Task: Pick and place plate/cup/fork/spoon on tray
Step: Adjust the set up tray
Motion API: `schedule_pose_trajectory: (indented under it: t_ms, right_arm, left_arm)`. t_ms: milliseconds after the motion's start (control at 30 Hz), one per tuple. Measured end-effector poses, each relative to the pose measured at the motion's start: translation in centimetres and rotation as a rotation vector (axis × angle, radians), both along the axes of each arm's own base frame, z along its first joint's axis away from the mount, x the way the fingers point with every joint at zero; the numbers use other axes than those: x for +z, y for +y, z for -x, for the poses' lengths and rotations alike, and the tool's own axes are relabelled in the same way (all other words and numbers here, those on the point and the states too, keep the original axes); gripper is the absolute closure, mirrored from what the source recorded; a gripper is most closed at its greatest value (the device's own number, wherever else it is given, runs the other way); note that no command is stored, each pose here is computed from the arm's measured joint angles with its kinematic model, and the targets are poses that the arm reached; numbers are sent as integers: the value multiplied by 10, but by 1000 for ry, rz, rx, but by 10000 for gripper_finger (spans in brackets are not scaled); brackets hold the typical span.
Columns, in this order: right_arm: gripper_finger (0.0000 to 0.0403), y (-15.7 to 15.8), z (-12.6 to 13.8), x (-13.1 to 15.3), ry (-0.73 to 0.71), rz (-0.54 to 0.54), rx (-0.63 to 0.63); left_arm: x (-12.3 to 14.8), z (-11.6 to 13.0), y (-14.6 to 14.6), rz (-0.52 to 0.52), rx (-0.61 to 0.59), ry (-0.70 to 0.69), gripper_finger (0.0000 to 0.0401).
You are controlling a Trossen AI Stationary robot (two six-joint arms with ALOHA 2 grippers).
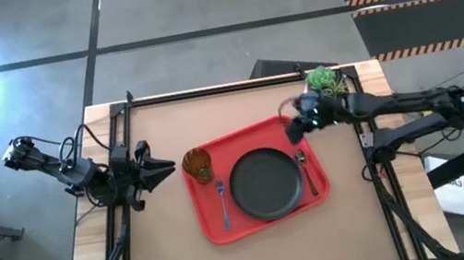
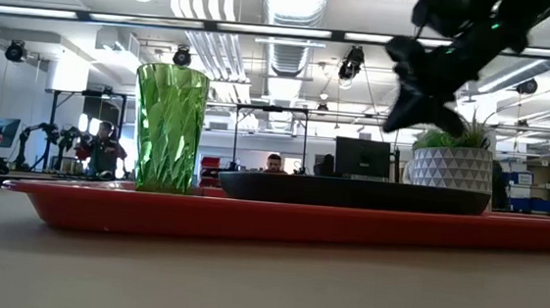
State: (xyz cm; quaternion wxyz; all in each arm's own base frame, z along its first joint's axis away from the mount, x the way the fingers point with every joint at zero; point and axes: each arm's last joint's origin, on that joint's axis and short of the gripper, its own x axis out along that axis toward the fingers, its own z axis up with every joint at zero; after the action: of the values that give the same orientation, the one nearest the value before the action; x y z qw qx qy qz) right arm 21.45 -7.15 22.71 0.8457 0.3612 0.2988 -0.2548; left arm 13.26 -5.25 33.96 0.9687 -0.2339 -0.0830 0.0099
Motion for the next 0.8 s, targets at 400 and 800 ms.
schedule_pose_trajectory:
  t_ms: [400, 800]
  right_arm:
    - [394, -82, -65, -37, 9, -109, 110]
    - [394, -136, -136, -44, 74, -110, 238]
  left_arm:
    - [-1, -2, -1, -5, 0, 10, 341]
    - [-2, -2, -1, -7, -7, 11, 341]
